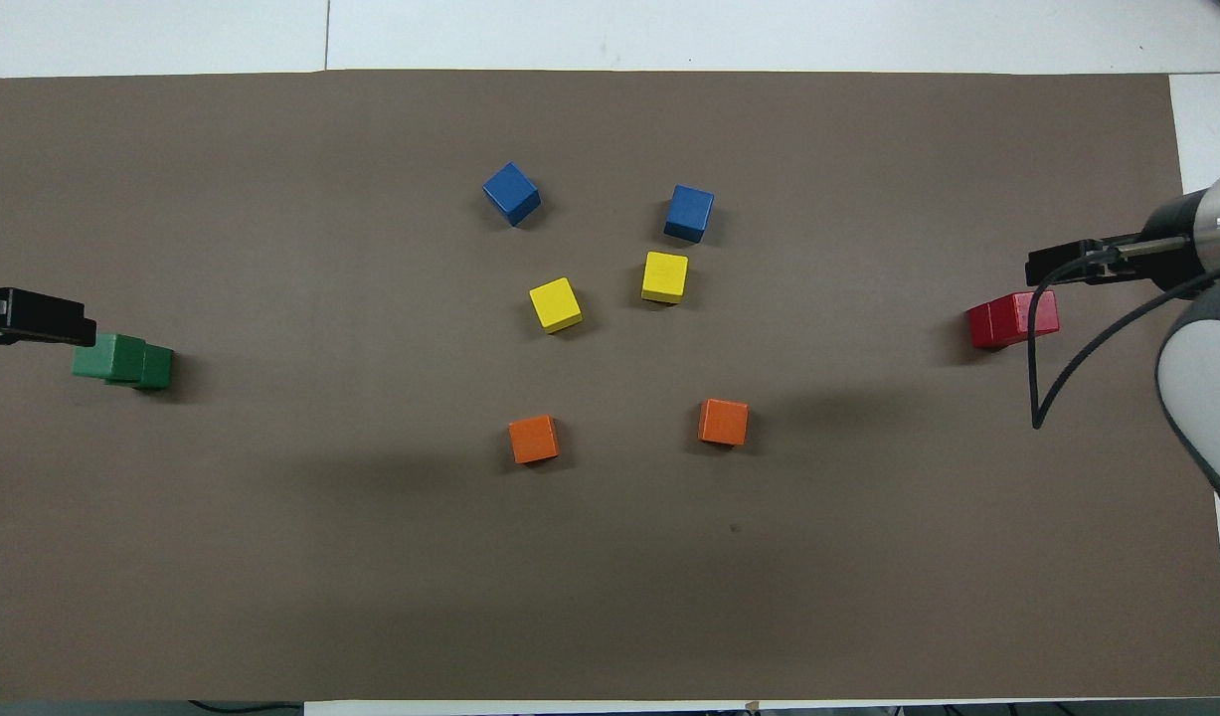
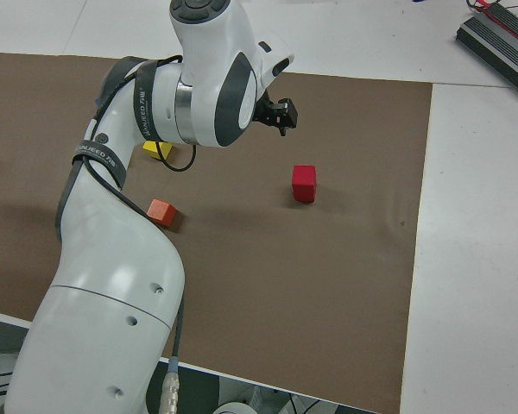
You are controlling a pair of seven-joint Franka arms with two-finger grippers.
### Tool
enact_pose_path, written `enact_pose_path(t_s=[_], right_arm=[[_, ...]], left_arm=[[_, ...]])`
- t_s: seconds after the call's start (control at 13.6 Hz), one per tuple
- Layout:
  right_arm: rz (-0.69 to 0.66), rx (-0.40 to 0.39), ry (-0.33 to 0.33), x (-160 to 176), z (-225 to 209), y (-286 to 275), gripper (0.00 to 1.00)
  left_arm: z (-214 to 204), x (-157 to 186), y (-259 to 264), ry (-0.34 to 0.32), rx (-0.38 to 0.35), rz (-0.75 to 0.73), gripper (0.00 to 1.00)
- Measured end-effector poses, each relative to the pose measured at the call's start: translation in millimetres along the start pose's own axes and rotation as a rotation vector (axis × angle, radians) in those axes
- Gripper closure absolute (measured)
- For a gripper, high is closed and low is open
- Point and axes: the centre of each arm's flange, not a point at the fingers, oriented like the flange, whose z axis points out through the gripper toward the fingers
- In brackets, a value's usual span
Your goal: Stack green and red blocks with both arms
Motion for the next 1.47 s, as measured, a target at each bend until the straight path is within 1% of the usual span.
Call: enact_pose_path(t_s=[0.22, 0.44, 0.59, 0.73, 1.03, 1.17, 1.39, 1.47], right_arm=[[0.003, -0.002, 0.001, -5.4, -25.2, 1.1, 0.0], [0.0, -0.001, -0.004, -4.3, -23.4, -0.7, 0.0], [-0.017, 0.002, -0.008, -2.9, -21.1, -11.8, 0.0], [0.0, 0.004, -0.009, -2.6, -20.6, -15.2, 0.0], [0.044, 0.004, -0.015, -4.4, -20.9, 6.4, 0.0], [0.05, 0.005, -0.037, -6.9, -22.2, 9.2, 0.0], [0.05, 0.005, -0.042, -7.4, -23.3, 9.0, 0.0], [0.05, 0.006, -0.055, -8.8, -23.0, 8.7, 0.0]], left_arm=[[-0.5, 0.1, 0.5, 0.001, 0.0, -0.006, 0.0], [-0.7, 0.1, 0.6, 0.002, 0.0, -0.007, 0.0], [-0.8, 0.1, 0.2, 0.002, 0.0, -0.008, 0.0], [-0.8, 0.0, -1.0, 0.002, 0.0, -0.01, 0.0], [-0.8, -0.1, -2.2, 0.002, 0.0, -0.012, 0.0], [-0.8, 0.0, -2.2, 0.002, 0.0, -0.012, 0.0], [-1.4, 0.0, -2.0, 0.003, 0.0, -0.012, 0.0], [-1.7, 0.0, -2.0, 0.003, 0.0, -0.012, 0.0]])
